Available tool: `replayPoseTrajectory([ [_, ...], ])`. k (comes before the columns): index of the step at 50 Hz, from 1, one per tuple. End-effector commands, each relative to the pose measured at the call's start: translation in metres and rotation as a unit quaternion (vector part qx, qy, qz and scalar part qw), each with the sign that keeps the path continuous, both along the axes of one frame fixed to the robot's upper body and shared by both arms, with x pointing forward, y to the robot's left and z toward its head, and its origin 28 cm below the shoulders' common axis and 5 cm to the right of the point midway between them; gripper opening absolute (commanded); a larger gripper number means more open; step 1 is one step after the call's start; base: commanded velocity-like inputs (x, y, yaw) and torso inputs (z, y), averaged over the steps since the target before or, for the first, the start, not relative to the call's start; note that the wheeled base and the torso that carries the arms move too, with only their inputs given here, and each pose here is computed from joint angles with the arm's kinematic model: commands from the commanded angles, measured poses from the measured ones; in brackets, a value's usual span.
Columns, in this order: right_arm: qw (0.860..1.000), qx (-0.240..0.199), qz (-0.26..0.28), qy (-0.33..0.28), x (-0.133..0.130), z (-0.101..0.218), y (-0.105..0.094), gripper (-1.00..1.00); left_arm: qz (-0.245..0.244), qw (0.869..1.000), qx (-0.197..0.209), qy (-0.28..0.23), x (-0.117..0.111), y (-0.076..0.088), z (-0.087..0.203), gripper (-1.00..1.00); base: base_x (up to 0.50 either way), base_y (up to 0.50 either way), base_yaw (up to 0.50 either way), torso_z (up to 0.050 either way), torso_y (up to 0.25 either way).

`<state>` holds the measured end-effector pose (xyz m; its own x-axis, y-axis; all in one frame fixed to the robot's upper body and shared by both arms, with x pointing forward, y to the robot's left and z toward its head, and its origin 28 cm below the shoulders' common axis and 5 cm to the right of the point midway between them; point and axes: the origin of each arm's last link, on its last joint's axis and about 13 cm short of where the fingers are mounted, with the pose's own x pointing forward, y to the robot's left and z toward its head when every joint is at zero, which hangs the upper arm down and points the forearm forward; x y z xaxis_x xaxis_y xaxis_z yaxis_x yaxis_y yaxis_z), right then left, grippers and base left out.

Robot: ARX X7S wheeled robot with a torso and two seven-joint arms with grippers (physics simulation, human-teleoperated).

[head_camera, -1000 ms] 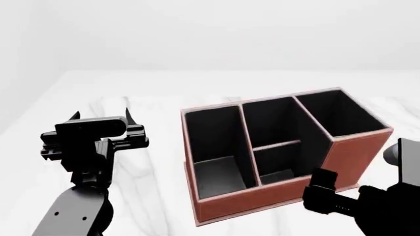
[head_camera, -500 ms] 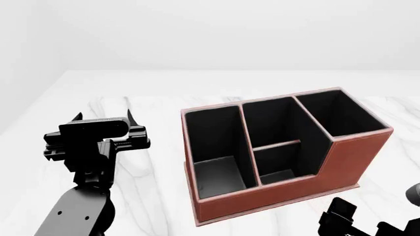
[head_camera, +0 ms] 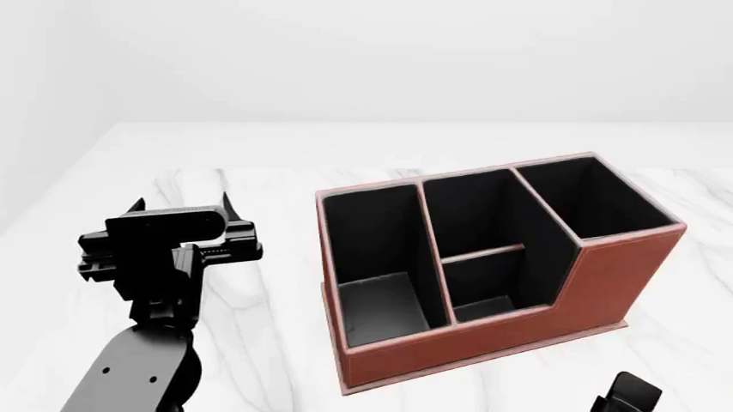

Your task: Pick up the book and place it in the left compartment of the caddy.

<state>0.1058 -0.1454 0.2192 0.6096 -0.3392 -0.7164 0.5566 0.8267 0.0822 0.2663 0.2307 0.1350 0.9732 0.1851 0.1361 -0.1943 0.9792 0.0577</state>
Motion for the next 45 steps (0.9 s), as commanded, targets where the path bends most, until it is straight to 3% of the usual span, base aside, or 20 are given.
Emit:
replayPoseTrajectory([
  [1,0.999,-0.031,-0.018,0.002,-0.002,0.005,-0.002,1.00,0.003,1.000,-0.002,0.002,0.001,0.001,-0.001,1.00,0.00,0.00,0.00,0.000,0.000],
  [11,1.000,-0.008,-0.018,0.000,-0.008,0.013,-0.004,1.00,0.003,1.000,-0.001,0.004,0.002,0.000,-0.002,1.00,0.00,0.00,0.00,0.000,0.000],
  [16,0.999,0.027,-0.022,0.040,-0.018,-0.003,-0.002,1.00,0.000,1.000,-0.001,0.004,0.002,-0.001,-0.002,1.00,0.00,0.00,0.00,0.000,0.000],
  [21,0.998,0.030,-0.027,0.042,-0.021,-0.006,-0.002,1.00,-0.001,1.000,-0.002,0.003,0.002,-0.001,0.000,1.00,0.00,0.00,0.00,0.000,0.000],
  [22,0.997,0.054,-0.029,0.052,-0.026,-0.014,0.001,1.00,-0.002,1.000,-0.003,0.001,0.002,-0.001,0.002,1.00,0.00,0.00,0.00,0.000,0.000],
  [25,0.996,0.067,-0.032,0.058,-0.028,-0.019,0.002,1.00,-0.002,1.000,-0.001,0.001,0.001,-0.001,0.001,1.00,0.00,0.00,0.00,0.000,0.000],
  [45,0.993,0.093,-0.026,0.068,-0.029,-0.025,0.010,1.00,0.004,1.000,-0.004,0.002,0.002,0.001,0.001,1.00,0.00,0.00,0.00,0.000,0.000],
])
